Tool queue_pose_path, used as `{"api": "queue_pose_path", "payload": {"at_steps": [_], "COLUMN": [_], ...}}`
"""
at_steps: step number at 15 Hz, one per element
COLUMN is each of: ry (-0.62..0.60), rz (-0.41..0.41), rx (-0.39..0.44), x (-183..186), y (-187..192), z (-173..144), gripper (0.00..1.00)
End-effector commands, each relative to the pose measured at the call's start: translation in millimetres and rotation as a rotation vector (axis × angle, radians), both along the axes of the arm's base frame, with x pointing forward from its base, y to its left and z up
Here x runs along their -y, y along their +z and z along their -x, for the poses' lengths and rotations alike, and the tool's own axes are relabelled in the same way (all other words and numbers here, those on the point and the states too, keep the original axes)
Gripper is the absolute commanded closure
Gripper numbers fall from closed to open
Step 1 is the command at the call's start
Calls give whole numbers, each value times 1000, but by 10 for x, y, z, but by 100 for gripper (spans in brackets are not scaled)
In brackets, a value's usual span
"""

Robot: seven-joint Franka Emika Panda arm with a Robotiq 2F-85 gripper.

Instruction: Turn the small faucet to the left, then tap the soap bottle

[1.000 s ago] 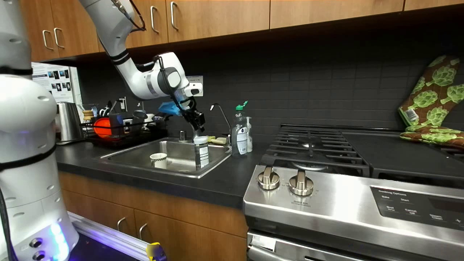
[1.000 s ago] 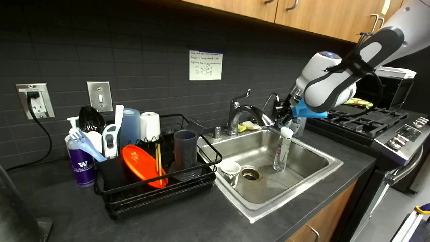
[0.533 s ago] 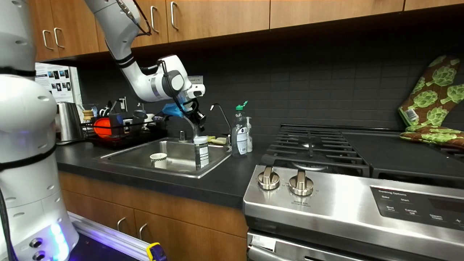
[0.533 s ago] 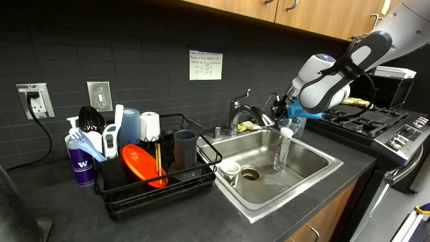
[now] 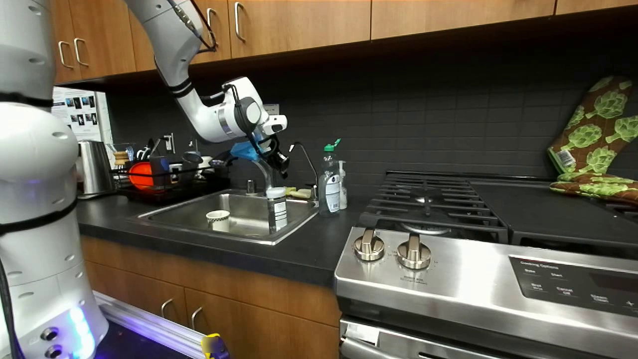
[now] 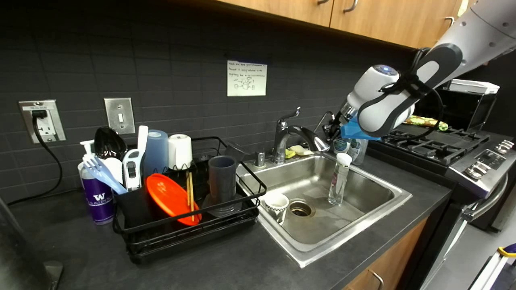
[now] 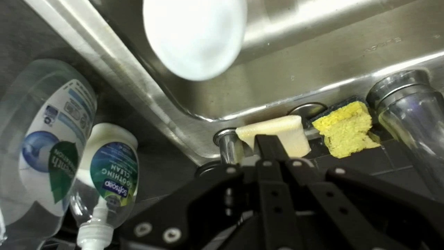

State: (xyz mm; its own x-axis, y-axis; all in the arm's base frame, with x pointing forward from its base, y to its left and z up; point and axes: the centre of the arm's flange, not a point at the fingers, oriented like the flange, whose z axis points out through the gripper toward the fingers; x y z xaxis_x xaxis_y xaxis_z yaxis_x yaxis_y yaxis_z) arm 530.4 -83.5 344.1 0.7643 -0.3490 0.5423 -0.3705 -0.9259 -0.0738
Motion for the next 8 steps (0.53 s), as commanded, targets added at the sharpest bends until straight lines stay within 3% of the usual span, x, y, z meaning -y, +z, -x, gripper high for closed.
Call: {"api": "queue_pose_path", "payload": {"at_steps": [1,8], "ry": [-13,17], "rz": [47,98], "rx": [14,-148], "x": [-13,64], "y": [96,108], "z": [-143,-131], "gripper": [100,100]}}
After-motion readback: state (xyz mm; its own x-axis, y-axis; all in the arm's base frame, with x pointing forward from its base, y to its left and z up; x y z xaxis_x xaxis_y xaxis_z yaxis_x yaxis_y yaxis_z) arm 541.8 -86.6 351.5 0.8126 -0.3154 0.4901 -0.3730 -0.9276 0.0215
